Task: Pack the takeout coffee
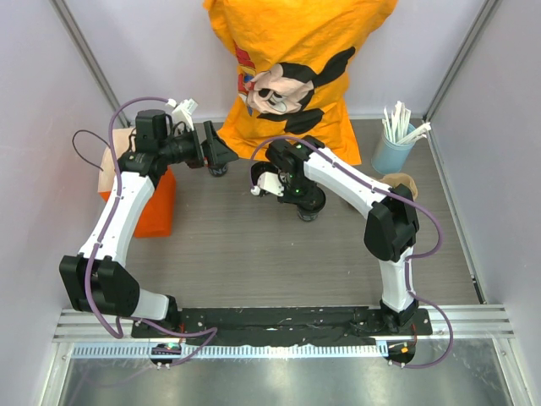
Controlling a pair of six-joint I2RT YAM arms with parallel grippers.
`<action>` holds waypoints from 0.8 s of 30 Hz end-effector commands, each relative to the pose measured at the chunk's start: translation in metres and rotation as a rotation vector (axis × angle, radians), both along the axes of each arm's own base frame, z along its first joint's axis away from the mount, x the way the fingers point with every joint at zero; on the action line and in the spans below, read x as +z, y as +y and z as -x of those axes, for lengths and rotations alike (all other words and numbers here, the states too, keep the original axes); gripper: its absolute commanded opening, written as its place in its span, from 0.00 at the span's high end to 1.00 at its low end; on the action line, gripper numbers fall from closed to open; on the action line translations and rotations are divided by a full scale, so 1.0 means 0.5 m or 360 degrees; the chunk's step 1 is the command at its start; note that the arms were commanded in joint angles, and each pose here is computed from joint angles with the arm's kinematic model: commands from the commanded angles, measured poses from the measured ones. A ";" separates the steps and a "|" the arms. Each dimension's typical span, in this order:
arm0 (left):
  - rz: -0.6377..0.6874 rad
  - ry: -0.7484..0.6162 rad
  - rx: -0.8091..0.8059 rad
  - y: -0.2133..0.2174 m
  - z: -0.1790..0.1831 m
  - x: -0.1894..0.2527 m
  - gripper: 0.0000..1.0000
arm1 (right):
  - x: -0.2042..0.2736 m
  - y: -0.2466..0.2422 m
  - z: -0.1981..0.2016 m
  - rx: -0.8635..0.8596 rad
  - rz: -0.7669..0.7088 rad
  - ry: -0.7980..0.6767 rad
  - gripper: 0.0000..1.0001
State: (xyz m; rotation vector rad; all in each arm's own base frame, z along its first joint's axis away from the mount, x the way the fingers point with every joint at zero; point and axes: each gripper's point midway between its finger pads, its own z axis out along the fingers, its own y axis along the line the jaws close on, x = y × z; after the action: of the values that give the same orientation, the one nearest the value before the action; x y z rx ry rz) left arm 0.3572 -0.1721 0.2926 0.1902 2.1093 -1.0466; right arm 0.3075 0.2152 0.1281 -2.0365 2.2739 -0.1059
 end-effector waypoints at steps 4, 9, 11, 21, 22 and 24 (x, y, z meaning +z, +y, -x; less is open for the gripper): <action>0.0038 -0.0112 -0.0026 -0.004 0.010 0.041 0.04 | 0.004 -0.003 0.005 -0.0016 0.0011 0.0023 0.81; 0.0039 -0.0108 -0.0026 -0.005 0.009 0.040 0.04 | 0.004 -0.002 0.005 -0.0016 0.0007 0.0023 0.79; 0.0039 -0.0108 -0.0026 -0.005 0.009 0.040 0.04 | 0.006 -0.002 0.002 -0.0016 0.0008 0.0016 0.78; 0.0042 -0.0110 -0.0030 -0.006 0.007 0.041 0.04 | 0.072 0.016 -0.011 -0.0026 -0.0113 -0.0093 0.63; 0.0043 -0.0108 -0.0029 -0.006 0.007 0.041 0.04 | 0.076 0.016 -0.011 -0.0028 -0.0116 -0.0097 0.61; 0.0045 -0.0104 -0.0030 -0.006 0.007 0.040 0.04 | 0.093 0.018 -0.013 -0.0028 -0.0147 -0.0128 0.60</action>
State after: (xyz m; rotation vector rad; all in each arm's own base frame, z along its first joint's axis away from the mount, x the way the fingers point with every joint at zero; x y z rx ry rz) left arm 0.3567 -0.1721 0.2925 0.1903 2.1093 -1.0476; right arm 0.3162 0.2249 0.1411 -1.9851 2.2486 -0.0935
